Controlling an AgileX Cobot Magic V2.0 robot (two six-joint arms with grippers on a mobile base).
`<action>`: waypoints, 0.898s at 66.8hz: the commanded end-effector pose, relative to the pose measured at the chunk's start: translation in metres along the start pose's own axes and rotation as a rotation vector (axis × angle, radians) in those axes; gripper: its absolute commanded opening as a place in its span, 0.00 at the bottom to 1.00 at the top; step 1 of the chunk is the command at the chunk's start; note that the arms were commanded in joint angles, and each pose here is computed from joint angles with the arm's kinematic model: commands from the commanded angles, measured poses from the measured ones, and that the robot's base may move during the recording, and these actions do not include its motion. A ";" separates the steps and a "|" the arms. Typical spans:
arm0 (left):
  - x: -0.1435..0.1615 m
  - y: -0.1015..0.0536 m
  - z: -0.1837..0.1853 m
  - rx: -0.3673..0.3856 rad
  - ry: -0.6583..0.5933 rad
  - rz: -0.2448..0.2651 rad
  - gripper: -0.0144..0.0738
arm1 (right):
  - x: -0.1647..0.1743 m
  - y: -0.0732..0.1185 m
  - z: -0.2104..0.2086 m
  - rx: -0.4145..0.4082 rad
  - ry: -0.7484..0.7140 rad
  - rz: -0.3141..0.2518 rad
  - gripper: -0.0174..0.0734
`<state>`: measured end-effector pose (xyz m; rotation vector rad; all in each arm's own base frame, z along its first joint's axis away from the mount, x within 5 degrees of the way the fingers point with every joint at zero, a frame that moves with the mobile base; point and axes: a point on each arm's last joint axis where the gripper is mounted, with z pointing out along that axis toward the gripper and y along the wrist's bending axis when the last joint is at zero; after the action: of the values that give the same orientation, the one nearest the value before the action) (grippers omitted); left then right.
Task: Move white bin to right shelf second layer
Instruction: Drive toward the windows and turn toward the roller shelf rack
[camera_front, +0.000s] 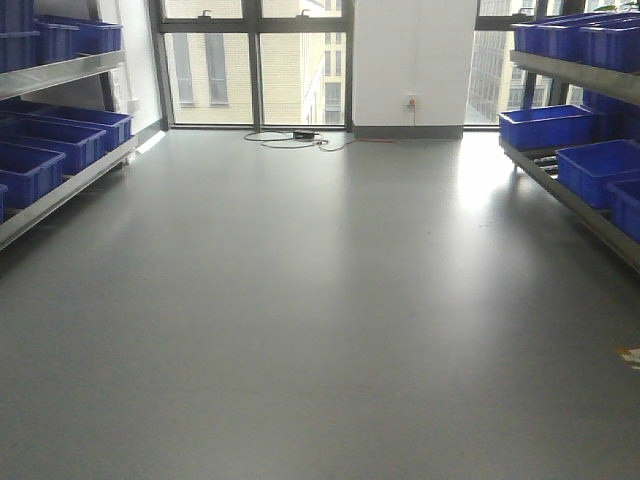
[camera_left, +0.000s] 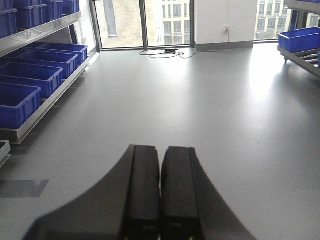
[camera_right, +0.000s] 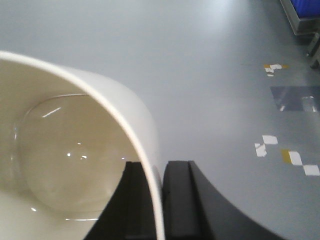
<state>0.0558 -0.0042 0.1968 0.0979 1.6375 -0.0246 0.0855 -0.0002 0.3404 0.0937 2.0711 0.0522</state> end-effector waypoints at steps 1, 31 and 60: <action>0.004 0.000 0.001 0.003 -0.061 -0.005 0.26 | -0.015 0.001 -0.005 -0.010 -0.110 -0.004 0.25; 0.004 0.000 0.001 0.003 -0.061 -0.005 0.26 | -0.015 0.001 -0.005 -0.010 -0.110 -0.004 0.25; 0.004 0.000 0.001 0.003 -0.061 -0.005 0.26 | -0.015 0.001 -0.005 -0.010 -0.110 -0.004 0.25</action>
<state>0.0558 -0.0042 0.1968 0.0979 1.6375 -0.0246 0.0855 -0.0002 0.3404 0.0937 2.0711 0.0522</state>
